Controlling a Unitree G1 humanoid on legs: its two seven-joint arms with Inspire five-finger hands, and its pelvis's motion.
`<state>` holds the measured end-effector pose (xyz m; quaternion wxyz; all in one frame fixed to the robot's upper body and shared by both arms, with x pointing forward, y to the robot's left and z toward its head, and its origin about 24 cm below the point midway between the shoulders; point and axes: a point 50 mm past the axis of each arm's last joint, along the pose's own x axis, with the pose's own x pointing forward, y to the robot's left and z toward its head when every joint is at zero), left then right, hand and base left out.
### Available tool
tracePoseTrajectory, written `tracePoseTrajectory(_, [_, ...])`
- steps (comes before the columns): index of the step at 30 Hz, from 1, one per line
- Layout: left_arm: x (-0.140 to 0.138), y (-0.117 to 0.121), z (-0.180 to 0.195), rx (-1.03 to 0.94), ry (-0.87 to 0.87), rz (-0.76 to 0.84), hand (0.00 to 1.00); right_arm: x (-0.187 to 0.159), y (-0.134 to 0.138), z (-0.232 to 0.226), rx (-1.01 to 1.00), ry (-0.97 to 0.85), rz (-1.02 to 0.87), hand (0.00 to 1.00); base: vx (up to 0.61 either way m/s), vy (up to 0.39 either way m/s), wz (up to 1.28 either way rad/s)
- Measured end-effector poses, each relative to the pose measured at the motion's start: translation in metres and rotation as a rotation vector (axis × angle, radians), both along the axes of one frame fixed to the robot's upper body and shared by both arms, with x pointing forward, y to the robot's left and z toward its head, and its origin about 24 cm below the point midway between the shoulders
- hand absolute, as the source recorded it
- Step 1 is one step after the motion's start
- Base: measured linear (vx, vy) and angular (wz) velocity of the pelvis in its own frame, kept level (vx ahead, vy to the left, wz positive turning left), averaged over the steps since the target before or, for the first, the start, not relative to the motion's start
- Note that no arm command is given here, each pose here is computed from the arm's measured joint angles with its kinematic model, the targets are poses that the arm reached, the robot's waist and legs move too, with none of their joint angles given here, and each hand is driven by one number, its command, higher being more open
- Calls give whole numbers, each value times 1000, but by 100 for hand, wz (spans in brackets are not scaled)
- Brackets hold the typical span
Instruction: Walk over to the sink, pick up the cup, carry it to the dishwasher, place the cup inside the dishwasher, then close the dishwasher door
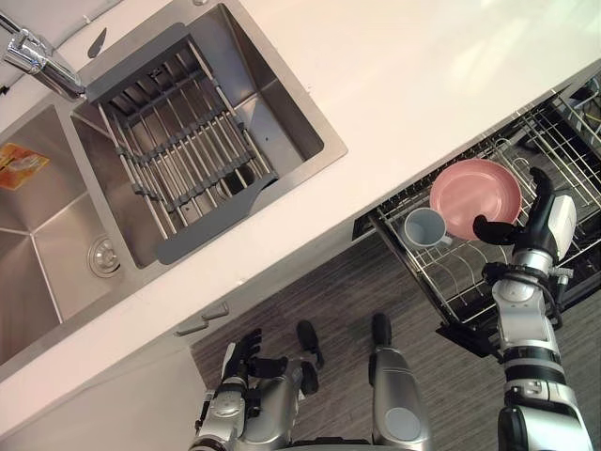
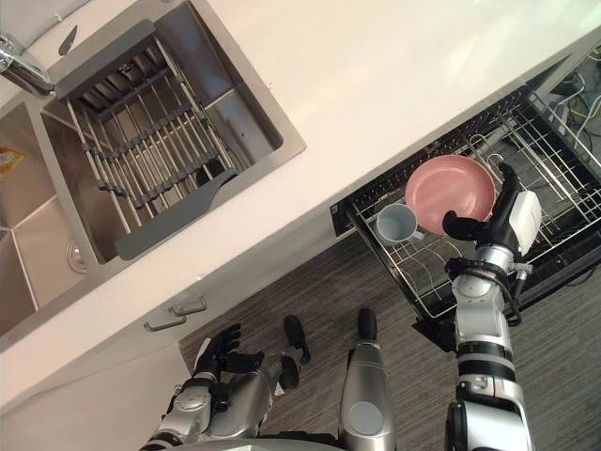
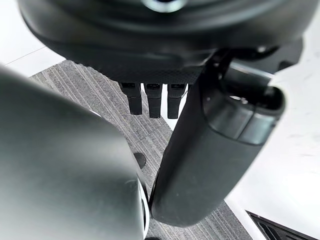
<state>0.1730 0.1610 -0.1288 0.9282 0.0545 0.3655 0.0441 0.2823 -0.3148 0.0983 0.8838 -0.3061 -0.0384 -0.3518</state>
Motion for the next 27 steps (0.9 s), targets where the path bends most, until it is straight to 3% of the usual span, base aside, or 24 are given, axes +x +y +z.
tracePoseTrajectory(13, [-9,12,-5,48,56,12,90,-61,5,-11,60,-111,-90,90,30,2,-2])
tracePoseTrajectory(27, [-39,21,-17,35,152,72,90,-143,-13,-70,491,-128,-235,90,30,25,-14])
